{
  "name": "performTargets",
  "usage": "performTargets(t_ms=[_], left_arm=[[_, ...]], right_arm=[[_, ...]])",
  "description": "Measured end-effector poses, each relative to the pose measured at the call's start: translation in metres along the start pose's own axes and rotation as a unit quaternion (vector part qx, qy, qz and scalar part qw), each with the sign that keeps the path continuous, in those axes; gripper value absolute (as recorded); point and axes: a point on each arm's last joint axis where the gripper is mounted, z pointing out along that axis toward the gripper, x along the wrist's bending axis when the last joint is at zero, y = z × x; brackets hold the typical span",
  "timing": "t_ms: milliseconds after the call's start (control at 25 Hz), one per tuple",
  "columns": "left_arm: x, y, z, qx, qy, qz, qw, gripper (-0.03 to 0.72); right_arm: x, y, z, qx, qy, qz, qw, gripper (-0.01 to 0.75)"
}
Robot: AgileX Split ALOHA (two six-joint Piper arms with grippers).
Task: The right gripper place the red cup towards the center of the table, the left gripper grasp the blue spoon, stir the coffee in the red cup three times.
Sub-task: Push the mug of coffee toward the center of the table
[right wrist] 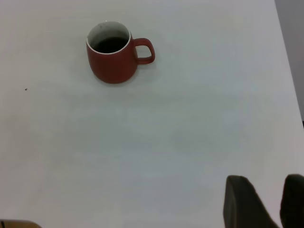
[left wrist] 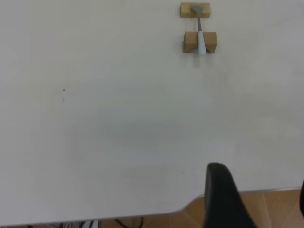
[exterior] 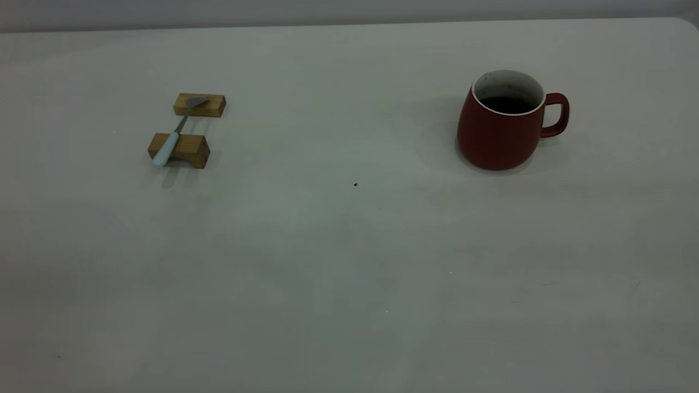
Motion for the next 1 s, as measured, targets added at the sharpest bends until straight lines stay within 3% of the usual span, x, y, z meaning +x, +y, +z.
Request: performTargets(t_ms=[240, 440, 680, 840, 1000], left_arm=[[0.000, 0.000, 0.000, 0.000, 0.000, 0.000, 1.000, 0.464], [0.000, 0.000, 0.000, 0.000, 0.000, 0.000, 1.000, 0.464], [0.000, 0.000, 0.000, 0.000, 0.000, 0.000, 1.000, 0.464], [0.000, 0.000, 0.000, 0.000, 0.000, 0.000, 1.000, 0.464], [0.000, 0.000, 0.000, 0.000, 0.000, 0.000, 1.000, 0.464]], right_arm=[[0.003, 0.004, -0.003, -0.018, 0.018, 0.003, 1.000, 0.238], [0.004, 0.033, -0.002, -0.034, 0.027, -0.010, 0.999, 0.238], [0.002, 0.083, 0.037, 0.024, 0.030, -0.018, 0.999, 0.252], [0.000, 0.111, 0.079, 0.092, 0.032, -0.017, 0.995, 0.330], [-0.002, 0.131, 0.123, 0.134, 0.036, -0.043, 0.989, 0.495]])
